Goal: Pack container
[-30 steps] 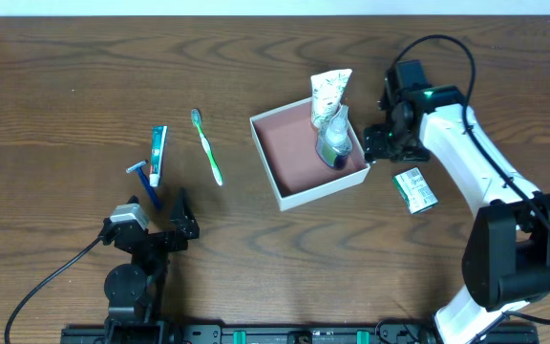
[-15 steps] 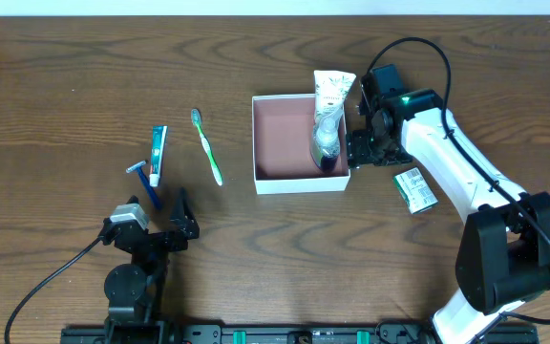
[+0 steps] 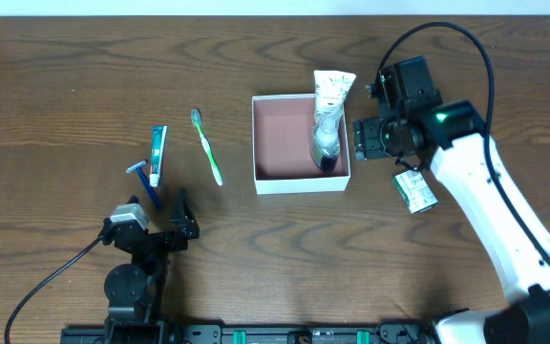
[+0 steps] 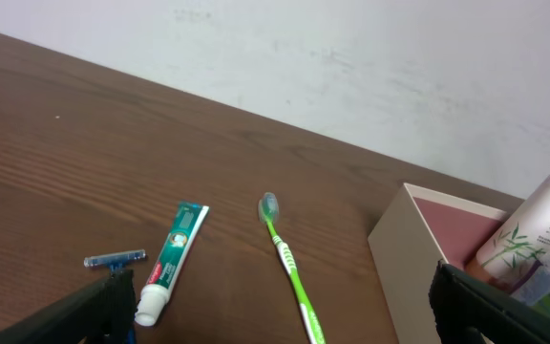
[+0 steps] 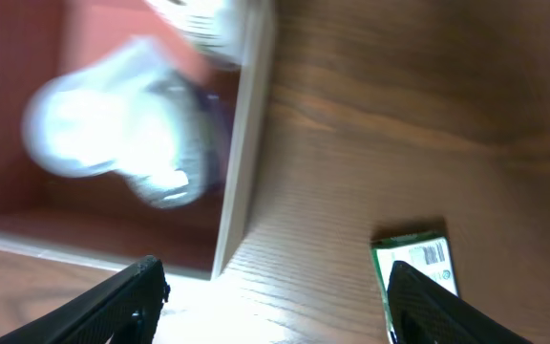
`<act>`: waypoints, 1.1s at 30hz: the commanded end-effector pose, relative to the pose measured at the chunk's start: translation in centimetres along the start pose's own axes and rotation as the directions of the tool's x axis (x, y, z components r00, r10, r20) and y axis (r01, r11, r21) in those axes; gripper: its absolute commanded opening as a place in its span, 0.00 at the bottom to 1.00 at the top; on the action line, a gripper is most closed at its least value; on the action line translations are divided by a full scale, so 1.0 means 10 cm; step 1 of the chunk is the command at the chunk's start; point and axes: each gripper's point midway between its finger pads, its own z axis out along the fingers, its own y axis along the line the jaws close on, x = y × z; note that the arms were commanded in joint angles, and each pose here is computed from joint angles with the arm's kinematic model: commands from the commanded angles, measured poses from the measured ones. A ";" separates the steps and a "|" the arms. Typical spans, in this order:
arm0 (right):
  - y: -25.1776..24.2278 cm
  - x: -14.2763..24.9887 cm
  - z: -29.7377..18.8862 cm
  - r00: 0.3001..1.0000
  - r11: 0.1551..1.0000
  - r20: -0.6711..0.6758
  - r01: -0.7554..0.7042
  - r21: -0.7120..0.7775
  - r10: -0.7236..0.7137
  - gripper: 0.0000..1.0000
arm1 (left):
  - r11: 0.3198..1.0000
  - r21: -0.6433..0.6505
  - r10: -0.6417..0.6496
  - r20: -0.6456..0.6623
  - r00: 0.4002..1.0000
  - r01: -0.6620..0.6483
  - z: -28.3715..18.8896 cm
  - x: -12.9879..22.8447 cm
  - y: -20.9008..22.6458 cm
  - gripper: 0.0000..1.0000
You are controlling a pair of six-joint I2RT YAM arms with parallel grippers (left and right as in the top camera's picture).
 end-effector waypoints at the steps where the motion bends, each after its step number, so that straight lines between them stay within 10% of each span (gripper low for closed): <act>1: 0.24 -0.01 -0.13 0.986 0.986 0.044 0.163 -0.034 -0.161 0.73 | 0.999 -0.048 0.009 -0.044 0.999 -0.011 0.01 0.15 0.11 0.98; 11: 0.76 0.08 -0.02 0.853 0.847 0.076 0.522 -0.103 -0.516 0.59 | 0.999 -0.048 0.009 -0.044 0.999 -0.011 0.01 0.15 0.11 0.98; 21: 1.14 0.15 0.46 0.756 0.733 0.085 0.652 -0.195 -0.649 0.04 | 0.999 -0.048 0.010 -0.044 0.999 -0.012 0.01 0.15 0.11 0.98; 33: 1.18 0.30 0.93 0.691 0.677 0.007 0.710 -0.195 -0.723 0.01 | 0.999 -0.048 0.009 -0.044 0.999 -0.011 0.01 0.15 0.11 0.98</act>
